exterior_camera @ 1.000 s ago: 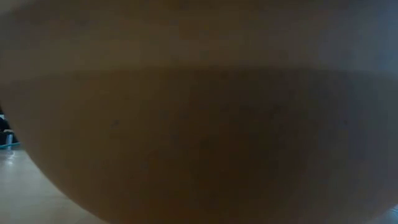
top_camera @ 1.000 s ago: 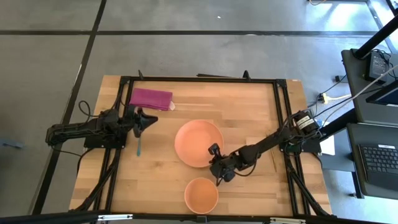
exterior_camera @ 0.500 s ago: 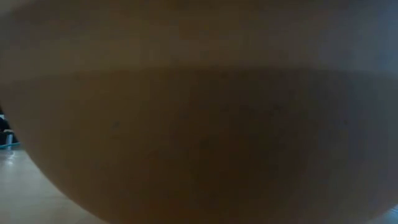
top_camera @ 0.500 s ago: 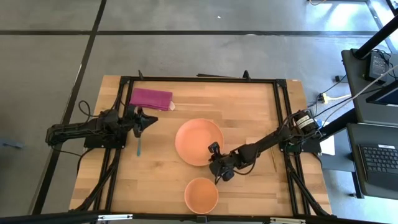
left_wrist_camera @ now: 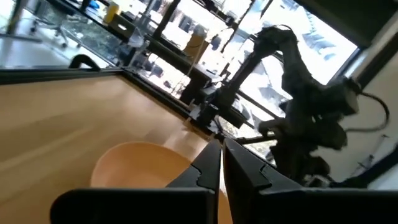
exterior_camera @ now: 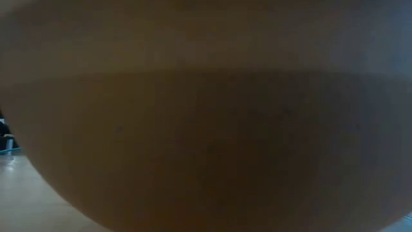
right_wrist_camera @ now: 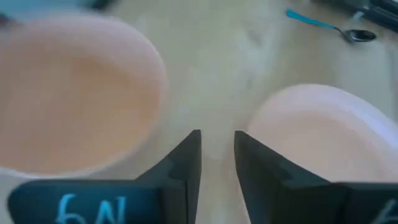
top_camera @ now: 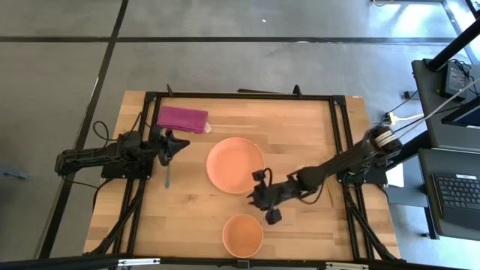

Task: Set table place
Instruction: Put the light orange bowl on top of the light orange plate

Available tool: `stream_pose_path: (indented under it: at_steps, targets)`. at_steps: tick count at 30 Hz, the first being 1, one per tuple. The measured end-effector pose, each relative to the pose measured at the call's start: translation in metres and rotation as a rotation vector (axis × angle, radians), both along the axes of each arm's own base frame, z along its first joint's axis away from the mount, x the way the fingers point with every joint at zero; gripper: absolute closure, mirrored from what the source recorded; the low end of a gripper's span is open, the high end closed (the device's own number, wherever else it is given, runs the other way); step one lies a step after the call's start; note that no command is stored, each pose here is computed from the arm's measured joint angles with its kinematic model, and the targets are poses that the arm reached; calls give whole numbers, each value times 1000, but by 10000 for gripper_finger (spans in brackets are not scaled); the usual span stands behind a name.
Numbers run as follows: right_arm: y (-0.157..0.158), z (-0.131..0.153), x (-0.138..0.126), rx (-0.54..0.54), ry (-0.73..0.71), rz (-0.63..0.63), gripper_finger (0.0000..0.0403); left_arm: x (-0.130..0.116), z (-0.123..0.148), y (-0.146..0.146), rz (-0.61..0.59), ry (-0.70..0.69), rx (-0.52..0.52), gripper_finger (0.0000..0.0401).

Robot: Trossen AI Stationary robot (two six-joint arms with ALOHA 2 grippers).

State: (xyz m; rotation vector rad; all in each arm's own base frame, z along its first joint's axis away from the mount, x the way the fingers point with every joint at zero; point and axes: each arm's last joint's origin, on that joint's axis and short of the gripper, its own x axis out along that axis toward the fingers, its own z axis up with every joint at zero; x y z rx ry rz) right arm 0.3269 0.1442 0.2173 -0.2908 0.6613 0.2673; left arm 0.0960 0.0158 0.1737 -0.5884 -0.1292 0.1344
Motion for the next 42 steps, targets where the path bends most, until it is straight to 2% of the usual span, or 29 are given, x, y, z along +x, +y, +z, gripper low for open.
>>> stream_pose_path:
  at_steps: [3,8,14,16,21,27,29,31,34,36,39,42]
  targets:
    - [-3,19,-13,69,10,-23,306,0,5,-2,-59,-51,-2,377]
    - [-10,45,-30,50,-39,-70,306,-4,22,-8,-212,-228,46,365]
    - [-15,62,-35,7,-131,-97,306,-16,59,-16,-289,-345,226,362]
    - [-18,63,-32,1,-148,-97,306,-17,72,-17,-280,-306,254,362]
    - [-28,58,-26,-19,-136,-127,306,-13,106,-17,-233,-105,262,362]
    - [-41,57,-20,-22,-137,-171,306,21,140,-20,-287,136,259,362]
    - [-45,57,-19,-47,-143,-222,306,41,141,-24,-329,221,278,362]
    - [-51,59,-21,-94,-164,-342,306,64,138,-31,-373,301,311,362]
    - [-62,64,-31,-214,-165,-508,306,95,127,-44,-415,419,356,362]
    - [-67,66,-41,-247,-136,-577,306,112,123,-55,-423,459,360,362]
    - [-71,72,-54,-197,-111,-628,306,134,112,-74,-460,520,369,362]
    - [-71,70,-62,-104,-67,-590,306,152,105,-95,-488,554,390,362]
